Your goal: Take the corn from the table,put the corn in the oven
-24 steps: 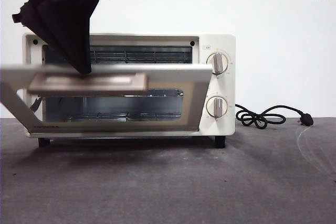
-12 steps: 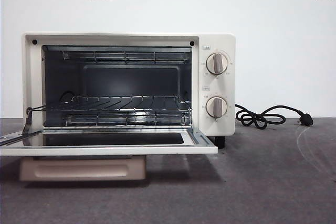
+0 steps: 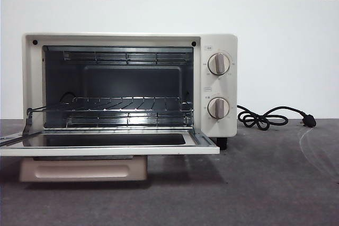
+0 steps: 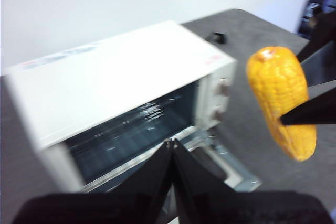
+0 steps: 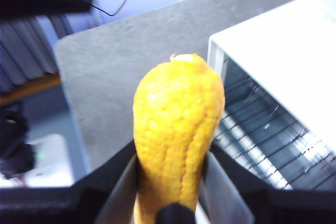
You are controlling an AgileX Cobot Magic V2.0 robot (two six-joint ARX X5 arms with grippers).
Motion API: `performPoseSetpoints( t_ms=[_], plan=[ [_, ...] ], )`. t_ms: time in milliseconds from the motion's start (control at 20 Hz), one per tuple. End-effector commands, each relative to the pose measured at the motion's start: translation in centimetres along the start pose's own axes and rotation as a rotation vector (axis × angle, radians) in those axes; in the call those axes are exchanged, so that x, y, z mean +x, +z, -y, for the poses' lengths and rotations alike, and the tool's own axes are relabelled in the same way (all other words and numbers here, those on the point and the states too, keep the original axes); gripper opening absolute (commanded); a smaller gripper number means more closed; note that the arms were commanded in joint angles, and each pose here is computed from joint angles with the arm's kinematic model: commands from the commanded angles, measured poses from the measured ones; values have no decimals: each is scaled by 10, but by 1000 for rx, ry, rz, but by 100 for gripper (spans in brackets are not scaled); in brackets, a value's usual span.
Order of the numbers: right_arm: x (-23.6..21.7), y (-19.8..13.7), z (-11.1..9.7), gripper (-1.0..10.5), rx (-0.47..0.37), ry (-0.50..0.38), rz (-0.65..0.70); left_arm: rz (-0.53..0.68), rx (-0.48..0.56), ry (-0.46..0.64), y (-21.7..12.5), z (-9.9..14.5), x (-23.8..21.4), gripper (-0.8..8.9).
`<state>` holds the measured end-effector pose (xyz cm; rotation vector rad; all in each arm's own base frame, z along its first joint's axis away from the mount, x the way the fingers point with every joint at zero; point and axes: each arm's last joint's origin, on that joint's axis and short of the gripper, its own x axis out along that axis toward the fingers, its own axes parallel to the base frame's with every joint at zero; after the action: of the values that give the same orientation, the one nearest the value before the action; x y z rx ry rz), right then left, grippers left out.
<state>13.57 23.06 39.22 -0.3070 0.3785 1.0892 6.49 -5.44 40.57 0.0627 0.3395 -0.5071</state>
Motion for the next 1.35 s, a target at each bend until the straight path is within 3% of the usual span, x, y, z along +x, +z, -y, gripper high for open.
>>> performPoseSetpoints(
  t_ms=[50,650,950,1350],
  plan=[
    [13,2,-10,-12,-115,-35,9,0,1,63,-11,-8,-18,-6],
    [74,-2,-36,-12,-372,-159,-12,53,-37,83,-51,-30,-83,-5],
    [116,-20,-39,-13,-420,-185,-94,86,-81,78,-62,-35,-97,-6],
    [166,-48,-37,-13,-543,-354,-218,86,-87,77,-63,-35,-98,-6]
  ],
)
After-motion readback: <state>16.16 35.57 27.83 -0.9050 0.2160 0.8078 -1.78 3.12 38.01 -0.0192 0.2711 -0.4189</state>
